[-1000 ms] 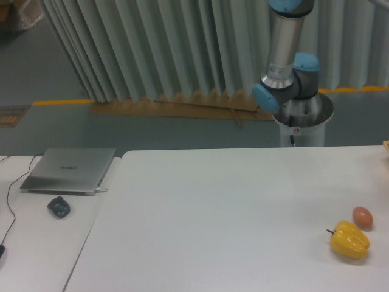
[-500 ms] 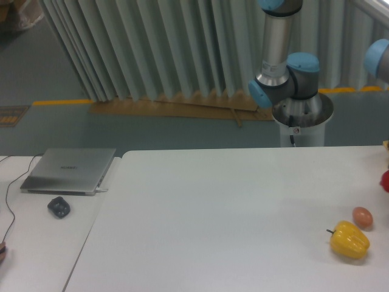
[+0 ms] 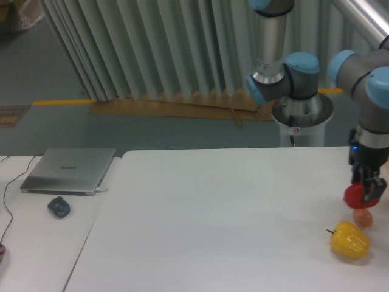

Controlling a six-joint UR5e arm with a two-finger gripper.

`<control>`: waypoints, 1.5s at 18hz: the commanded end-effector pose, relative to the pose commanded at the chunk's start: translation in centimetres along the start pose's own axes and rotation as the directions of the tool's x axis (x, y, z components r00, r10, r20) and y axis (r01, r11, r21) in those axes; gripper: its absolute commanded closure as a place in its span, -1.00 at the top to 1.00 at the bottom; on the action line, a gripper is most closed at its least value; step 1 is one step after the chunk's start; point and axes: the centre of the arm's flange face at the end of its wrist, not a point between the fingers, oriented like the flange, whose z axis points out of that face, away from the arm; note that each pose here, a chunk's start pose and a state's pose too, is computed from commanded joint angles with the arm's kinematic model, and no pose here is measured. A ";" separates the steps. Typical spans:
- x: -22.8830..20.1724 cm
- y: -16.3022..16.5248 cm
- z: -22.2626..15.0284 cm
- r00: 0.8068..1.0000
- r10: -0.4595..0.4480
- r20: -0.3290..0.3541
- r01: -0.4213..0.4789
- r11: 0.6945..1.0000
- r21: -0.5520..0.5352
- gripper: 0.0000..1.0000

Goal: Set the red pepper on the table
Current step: 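Carry the red pepper in the gripper over the table beside the egg, then lower the held red pepper down onto the table surface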

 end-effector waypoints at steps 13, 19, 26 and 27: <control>4.6 -0.7 1.1 0.982 -0.070 -0.176 0.045 0.989 -0.141 -0.04; 4.8 -1.4 1.8 0.976 -0.062 -0.207 0.034 0.990 -0.139 -0.04; 4.2 -1.8 4.1 0.971 -0.058 -0.232 0.026 0.990 -0.140 -0.03; 3.9 -1.9 4.2 0.975 -0.054 -0.216 0.024 0.990 -0.141 -0.03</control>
